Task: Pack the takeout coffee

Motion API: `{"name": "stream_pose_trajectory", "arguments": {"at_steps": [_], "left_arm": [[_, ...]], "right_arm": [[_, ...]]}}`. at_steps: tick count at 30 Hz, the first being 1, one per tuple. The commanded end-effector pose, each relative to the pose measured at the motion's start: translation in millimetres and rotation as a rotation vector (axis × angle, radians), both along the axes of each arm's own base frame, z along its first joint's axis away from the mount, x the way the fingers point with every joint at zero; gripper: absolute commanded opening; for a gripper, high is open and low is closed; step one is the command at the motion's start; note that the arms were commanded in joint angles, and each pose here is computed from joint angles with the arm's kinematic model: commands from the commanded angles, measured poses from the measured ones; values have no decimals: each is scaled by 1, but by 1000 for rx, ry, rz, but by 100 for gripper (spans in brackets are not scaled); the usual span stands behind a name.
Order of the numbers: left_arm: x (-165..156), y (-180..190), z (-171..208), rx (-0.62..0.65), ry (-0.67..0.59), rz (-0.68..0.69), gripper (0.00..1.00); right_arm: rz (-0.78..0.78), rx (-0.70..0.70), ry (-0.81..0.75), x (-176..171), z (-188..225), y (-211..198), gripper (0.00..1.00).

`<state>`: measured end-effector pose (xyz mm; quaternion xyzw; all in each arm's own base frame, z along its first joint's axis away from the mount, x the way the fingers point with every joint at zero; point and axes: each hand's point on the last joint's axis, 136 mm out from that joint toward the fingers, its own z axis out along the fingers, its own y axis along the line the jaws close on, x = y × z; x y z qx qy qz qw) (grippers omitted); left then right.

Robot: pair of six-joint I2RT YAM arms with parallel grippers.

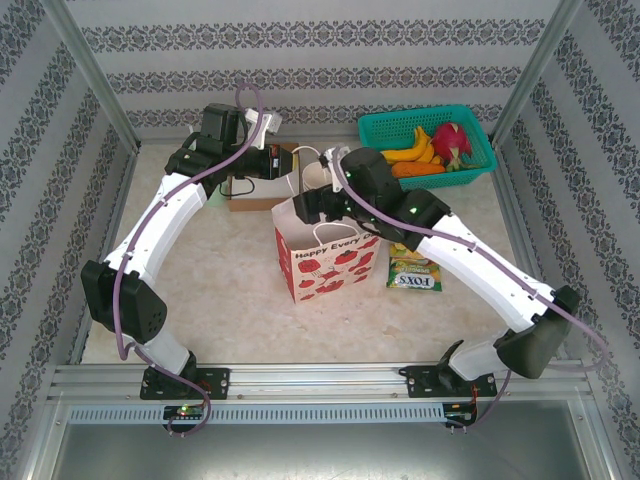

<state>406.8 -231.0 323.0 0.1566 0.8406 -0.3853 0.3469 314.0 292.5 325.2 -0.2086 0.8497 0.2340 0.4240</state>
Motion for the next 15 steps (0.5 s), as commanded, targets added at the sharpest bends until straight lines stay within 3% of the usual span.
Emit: {"name": "stream_pose_trajectory", "arguments": {"at_steps": [1,4,8,15], "left_arm": [[-4,-1,7,-9,-15,-33,0],[-5,-2,8,-14,-11,-37,0],[-6,-2,9,-14,-9,-48,0],[-7,-4,13,-16,-15,-59,0]], "right_arm": [[119,-44,-124,9,13,-4,95],[216,-105,-176,16,7,-5,94],[459,-169,-195,4,-6,2,93],[617,-252,-222,13,-17,-6,89]]}}
